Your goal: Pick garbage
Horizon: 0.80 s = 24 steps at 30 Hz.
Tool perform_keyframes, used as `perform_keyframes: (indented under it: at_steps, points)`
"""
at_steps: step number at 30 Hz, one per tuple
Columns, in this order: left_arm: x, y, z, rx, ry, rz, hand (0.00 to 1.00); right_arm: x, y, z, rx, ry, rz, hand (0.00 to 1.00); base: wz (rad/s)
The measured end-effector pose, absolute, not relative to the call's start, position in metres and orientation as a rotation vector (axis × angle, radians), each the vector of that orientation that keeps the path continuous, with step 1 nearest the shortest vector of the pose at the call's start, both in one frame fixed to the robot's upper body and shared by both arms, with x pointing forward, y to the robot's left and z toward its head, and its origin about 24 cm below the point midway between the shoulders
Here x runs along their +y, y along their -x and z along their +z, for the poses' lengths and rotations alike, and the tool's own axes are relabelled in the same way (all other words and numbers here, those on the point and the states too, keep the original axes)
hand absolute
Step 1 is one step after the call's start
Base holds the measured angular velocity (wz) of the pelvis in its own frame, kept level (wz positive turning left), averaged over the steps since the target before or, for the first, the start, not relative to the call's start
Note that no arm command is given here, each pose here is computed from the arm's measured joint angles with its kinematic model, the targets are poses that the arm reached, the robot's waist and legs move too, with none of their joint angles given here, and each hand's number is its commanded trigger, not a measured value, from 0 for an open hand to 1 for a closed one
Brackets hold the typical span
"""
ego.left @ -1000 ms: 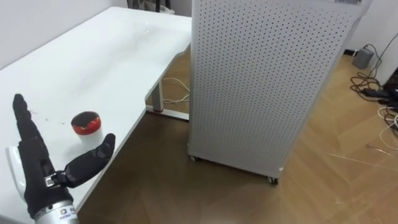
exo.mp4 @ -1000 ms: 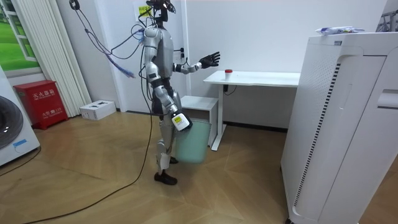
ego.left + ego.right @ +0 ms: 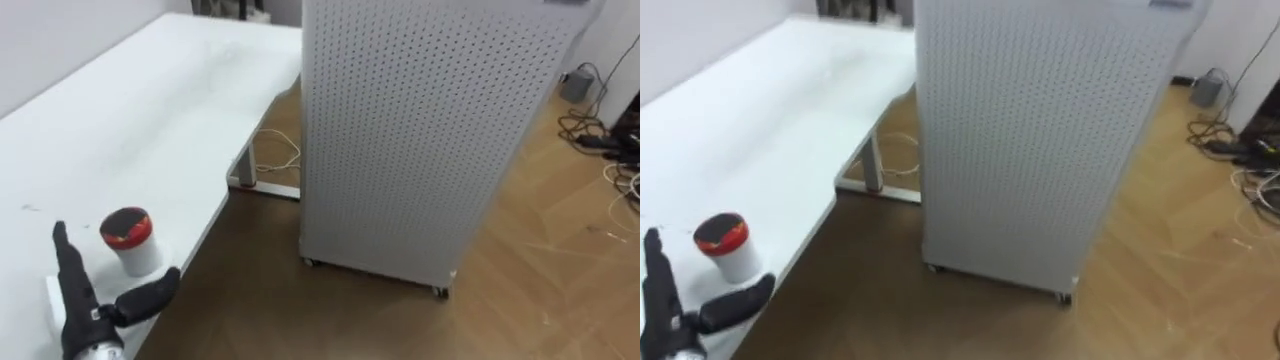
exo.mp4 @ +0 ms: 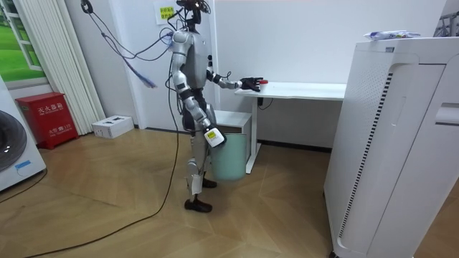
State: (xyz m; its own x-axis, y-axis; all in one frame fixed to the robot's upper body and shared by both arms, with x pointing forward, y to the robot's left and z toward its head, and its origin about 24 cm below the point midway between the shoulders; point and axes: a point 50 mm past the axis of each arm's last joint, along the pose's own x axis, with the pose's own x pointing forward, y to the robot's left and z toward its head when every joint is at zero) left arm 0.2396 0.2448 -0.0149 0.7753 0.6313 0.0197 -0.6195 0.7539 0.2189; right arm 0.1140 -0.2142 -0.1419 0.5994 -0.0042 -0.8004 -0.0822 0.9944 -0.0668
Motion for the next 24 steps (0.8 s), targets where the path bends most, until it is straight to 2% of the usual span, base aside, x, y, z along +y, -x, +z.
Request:
perform_keyframes:
  at_steps: [11,24]
  points:
    - [0.261,-0.240,-0.020,0.106,-0.204,0.758,0.00,-0.212,-0.113,-0.142,0.932,0.107,0.056,1.00,-0.03]
    - [0.261,-0.246,-0.017,0.098,-0.174,0.763,0.00,-0.210,-0.113,-0.143,0.934,0.111,0.070,1.00,0.00]
